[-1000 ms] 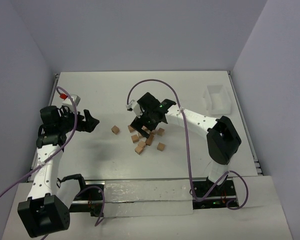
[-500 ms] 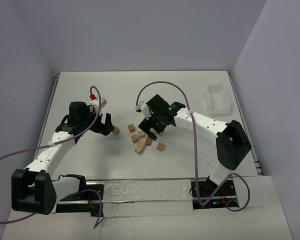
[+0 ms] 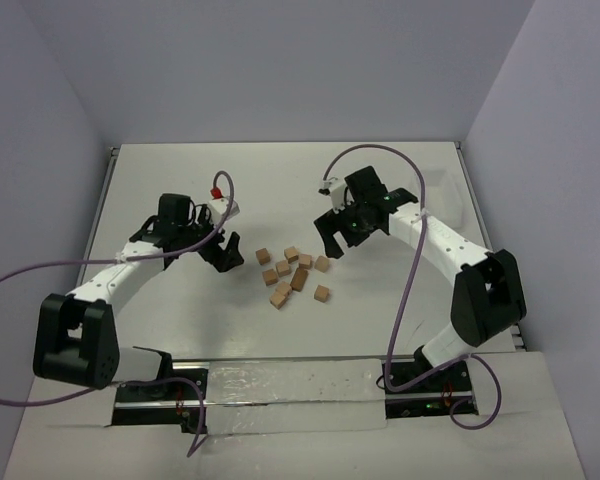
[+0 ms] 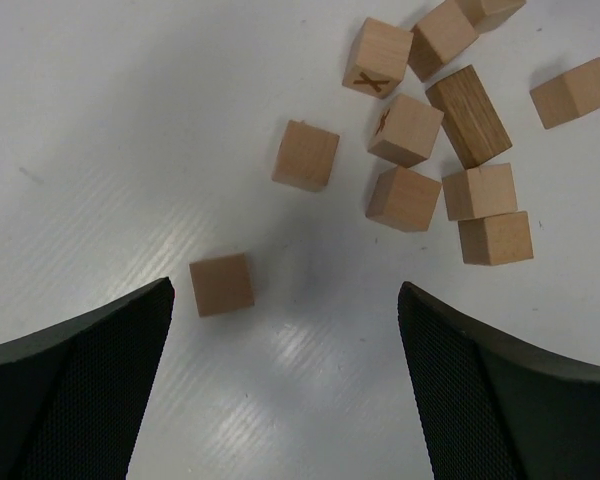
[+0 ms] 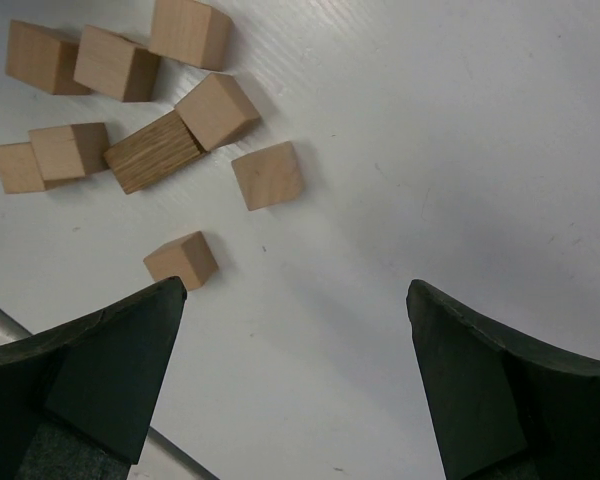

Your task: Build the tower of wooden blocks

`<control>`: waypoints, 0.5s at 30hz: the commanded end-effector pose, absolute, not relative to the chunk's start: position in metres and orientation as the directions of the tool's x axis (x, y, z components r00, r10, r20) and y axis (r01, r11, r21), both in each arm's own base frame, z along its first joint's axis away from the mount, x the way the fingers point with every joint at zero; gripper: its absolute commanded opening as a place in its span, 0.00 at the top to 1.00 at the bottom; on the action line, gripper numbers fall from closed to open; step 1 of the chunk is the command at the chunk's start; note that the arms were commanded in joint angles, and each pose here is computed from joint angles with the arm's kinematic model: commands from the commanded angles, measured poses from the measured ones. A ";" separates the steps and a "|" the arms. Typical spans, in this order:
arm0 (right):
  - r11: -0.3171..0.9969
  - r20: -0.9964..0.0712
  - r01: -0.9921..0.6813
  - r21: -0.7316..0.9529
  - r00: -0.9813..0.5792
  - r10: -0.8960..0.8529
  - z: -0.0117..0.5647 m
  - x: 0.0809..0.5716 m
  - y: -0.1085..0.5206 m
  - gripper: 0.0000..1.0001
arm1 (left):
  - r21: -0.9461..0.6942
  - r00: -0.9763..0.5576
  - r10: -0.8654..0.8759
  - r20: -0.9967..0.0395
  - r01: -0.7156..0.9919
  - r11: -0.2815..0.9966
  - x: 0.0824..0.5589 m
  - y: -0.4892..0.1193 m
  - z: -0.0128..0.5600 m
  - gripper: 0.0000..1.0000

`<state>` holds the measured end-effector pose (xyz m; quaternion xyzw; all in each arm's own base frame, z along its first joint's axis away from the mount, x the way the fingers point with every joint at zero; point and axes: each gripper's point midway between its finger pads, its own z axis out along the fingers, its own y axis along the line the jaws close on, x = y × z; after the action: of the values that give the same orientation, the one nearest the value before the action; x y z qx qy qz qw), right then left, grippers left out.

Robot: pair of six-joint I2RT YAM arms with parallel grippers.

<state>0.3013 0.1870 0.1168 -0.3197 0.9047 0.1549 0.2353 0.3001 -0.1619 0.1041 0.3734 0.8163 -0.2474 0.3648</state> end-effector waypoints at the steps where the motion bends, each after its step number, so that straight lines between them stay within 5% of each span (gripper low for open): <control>1: 0.722 -0.549 -0.667 0.186 -0.679 -0.486 0.128 0.288 0.194 0.01 | -0.097 -0.305 0.453 -0.838 0.900 0.426 0.316 -0.191 0.125 0.01; 15: 0.724 -0.546 -0.659 0.206 -0.691 -0.474 0.127 0.290 0.191 0.01 | -0.234 -0.390 0.452 -0.802 0.902 0.363 0.341 -0.230 0.097 0.16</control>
<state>0.2932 0.1922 0.1231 -0.3214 0.8983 0.1866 0.2343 0.3343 -0.2138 0.0864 0.4352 0.7804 -0.3173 0.3176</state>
